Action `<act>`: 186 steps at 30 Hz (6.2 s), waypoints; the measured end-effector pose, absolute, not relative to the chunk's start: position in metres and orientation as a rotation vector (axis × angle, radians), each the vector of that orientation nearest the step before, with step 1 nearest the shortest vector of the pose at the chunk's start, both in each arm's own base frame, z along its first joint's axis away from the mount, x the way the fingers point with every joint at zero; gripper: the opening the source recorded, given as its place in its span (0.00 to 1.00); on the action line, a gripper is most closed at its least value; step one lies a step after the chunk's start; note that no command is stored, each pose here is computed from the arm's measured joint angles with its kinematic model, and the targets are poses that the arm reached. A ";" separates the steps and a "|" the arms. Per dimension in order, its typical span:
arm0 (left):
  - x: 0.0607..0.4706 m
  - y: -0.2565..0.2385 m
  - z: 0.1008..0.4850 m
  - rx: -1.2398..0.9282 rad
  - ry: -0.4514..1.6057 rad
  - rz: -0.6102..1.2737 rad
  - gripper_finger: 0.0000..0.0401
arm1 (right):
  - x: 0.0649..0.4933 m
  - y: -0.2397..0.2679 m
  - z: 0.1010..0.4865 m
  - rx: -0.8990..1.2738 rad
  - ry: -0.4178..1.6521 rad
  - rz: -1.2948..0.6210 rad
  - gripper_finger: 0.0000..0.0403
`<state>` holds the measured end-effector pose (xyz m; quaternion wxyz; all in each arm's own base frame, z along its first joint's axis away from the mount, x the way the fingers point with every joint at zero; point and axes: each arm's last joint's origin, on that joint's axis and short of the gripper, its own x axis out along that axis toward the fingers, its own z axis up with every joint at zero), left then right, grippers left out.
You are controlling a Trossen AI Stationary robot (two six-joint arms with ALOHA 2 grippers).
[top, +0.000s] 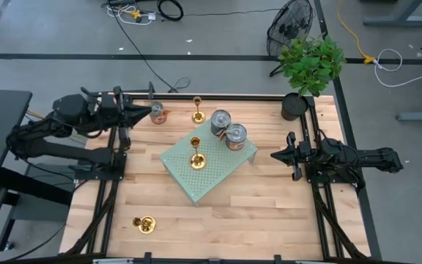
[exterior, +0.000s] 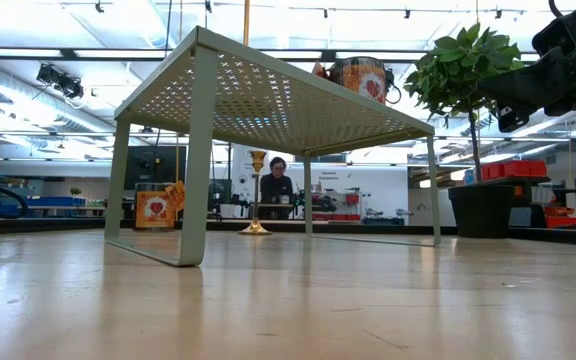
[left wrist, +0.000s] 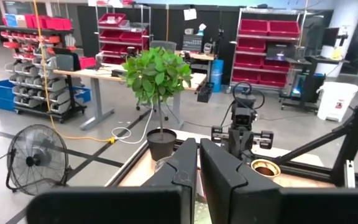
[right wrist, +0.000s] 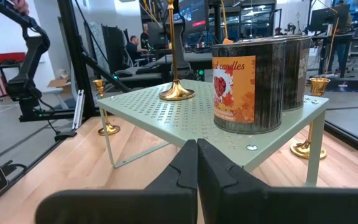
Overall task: Pick & Place candle stick holders
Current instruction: Put the silver scented candle on the shelf
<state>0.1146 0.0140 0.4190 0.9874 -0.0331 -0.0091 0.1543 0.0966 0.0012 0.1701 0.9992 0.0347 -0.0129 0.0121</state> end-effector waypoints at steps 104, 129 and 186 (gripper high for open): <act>0.099 0.099 0.378 -0.066 0.430 0.792 0.80 | 0.097 0.001 0.170 0.069 -0.026 0.025 0.01; 0.105 0.105 0.365 -0.133 0.553 0.809 0.91 | 0.097 0.001 0.170 0.069 -0.026 0.025 0.01; 0.155 0.153 0.276 -0.360 0.919 0.769 0.91 | 0.097 0.001 0.170 0.069 -0.026 0.025 0.01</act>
